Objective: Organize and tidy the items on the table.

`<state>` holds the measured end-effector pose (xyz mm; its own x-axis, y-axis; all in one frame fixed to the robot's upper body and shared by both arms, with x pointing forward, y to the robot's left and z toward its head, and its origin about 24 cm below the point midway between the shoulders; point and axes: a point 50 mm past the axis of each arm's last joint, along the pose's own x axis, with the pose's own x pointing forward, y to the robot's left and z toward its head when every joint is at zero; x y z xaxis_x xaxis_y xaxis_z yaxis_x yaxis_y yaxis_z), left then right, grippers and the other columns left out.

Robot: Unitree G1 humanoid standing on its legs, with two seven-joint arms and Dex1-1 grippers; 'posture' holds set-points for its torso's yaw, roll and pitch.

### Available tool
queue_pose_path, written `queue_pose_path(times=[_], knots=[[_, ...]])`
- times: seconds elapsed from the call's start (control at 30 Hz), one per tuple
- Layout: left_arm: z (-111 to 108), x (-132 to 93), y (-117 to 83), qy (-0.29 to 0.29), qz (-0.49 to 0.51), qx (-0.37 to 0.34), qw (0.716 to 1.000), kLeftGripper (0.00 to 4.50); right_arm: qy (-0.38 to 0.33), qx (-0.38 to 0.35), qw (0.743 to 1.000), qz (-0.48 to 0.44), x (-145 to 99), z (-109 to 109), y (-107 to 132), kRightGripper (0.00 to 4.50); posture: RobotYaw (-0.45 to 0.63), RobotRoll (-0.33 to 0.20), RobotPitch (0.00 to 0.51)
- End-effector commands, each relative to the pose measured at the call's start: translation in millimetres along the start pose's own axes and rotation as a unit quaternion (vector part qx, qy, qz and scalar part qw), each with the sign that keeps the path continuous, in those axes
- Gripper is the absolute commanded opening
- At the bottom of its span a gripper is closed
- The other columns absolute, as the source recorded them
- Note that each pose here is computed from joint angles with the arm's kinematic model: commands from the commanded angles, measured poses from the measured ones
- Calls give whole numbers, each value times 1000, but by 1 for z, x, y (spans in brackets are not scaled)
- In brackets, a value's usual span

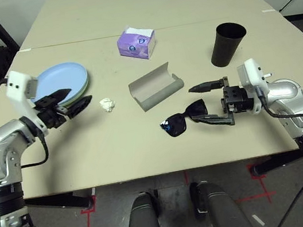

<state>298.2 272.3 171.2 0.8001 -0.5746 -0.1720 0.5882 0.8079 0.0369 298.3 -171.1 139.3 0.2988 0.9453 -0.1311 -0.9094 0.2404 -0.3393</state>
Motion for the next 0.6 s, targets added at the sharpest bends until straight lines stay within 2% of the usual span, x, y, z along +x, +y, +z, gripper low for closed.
queue_pose_path(times=[0.03,0.17,0.43,0.6], knots=[[2,4,-2,-3,-1,9,1000,4469,18,18,999,-25,0,-5,-3,4500,20,0,154],[1,7,-2,-2,-3,9,1000,4469,21,41,997,-67,-2,-5,-8,4500,21,0,153],[-1,9,0,-8,3,4,1000,4469,-58,70,991,-101,-17,17,-13,4500,9,0,154],[-16,14,-4,10,-12,-12,1000,4469,-61,71,992,-89,-21,17,-6,4500,6,0,155]])
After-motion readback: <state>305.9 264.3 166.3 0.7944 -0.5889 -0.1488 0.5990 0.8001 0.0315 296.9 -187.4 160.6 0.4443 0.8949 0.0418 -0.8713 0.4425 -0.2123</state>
